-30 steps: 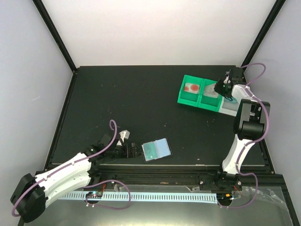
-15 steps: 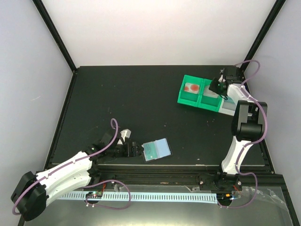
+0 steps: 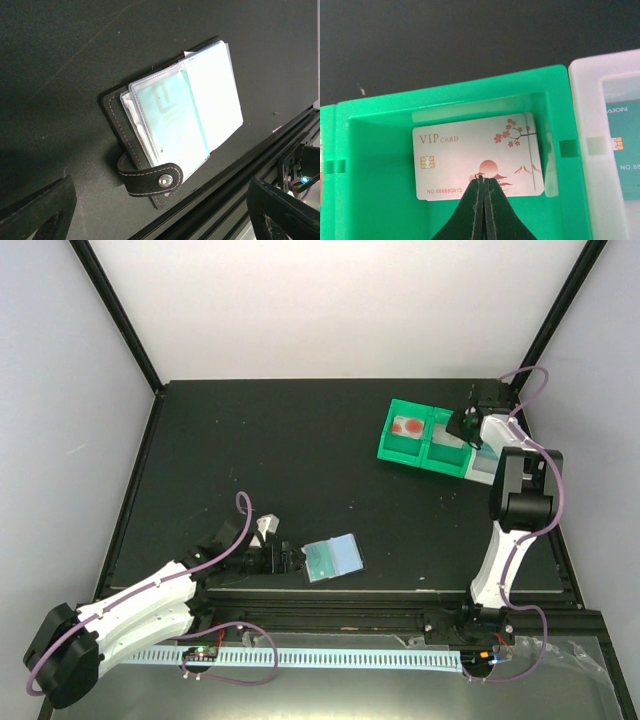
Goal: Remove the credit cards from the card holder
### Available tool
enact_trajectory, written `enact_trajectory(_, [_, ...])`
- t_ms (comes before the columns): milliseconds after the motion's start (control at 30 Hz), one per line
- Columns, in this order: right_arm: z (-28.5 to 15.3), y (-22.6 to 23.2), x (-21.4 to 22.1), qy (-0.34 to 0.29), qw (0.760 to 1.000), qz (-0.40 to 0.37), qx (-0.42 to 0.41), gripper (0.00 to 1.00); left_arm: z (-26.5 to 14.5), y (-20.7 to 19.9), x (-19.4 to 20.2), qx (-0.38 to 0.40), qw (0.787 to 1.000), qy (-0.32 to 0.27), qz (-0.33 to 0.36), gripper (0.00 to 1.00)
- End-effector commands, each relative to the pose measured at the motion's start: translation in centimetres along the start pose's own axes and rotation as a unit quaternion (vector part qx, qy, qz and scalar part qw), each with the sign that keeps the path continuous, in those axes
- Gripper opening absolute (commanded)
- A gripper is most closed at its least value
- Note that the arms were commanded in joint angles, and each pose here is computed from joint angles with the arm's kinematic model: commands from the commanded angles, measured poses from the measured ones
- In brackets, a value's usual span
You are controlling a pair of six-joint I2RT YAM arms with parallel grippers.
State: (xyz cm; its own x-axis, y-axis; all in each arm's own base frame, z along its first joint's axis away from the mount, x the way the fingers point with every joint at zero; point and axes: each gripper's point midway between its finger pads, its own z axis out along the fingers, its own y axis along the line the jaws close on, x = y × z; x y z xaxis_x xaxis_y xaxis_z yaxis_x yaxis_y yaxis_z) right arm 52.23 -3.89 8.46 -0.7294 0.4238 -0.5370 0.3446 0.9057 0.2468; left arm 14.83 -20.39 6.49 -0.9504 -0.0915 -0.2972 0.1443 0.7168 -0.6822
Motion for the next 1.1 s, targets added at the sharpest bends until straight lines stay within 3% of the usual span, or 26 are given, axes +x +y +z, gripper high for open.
enact_trajectory(0, [0.1,-0.7,-0.7,-0.007,1.000,-0.006,0.024,0.01,-0.5,-1.5,-1.1,0.016,1.000,-0.013,0.018,0.95])
enact_trajectory(533, [-6.3,4.0,1.4,-0.024,0.999,-0.018,-0.042,0.02,-1.1,-2.1,-1.2,0.033,0.999,-0.022,0.011,0.92])
enact_trajectory(900, [-13.1,8.3,8.1,-0.012,0.988,-0.088,-0.124,0.12,-1.0,-2.4,-0.9,0.046,0.999,-0.017,-0.003,0.89])
enact_trajectory(1067, [-16.3,10.9,12.6,-0.006,0.973,-0.114,-0.199,0.20,-0.3,-2.1,-0.5,0.052,0.998,-0.011,-0.013,0.88])
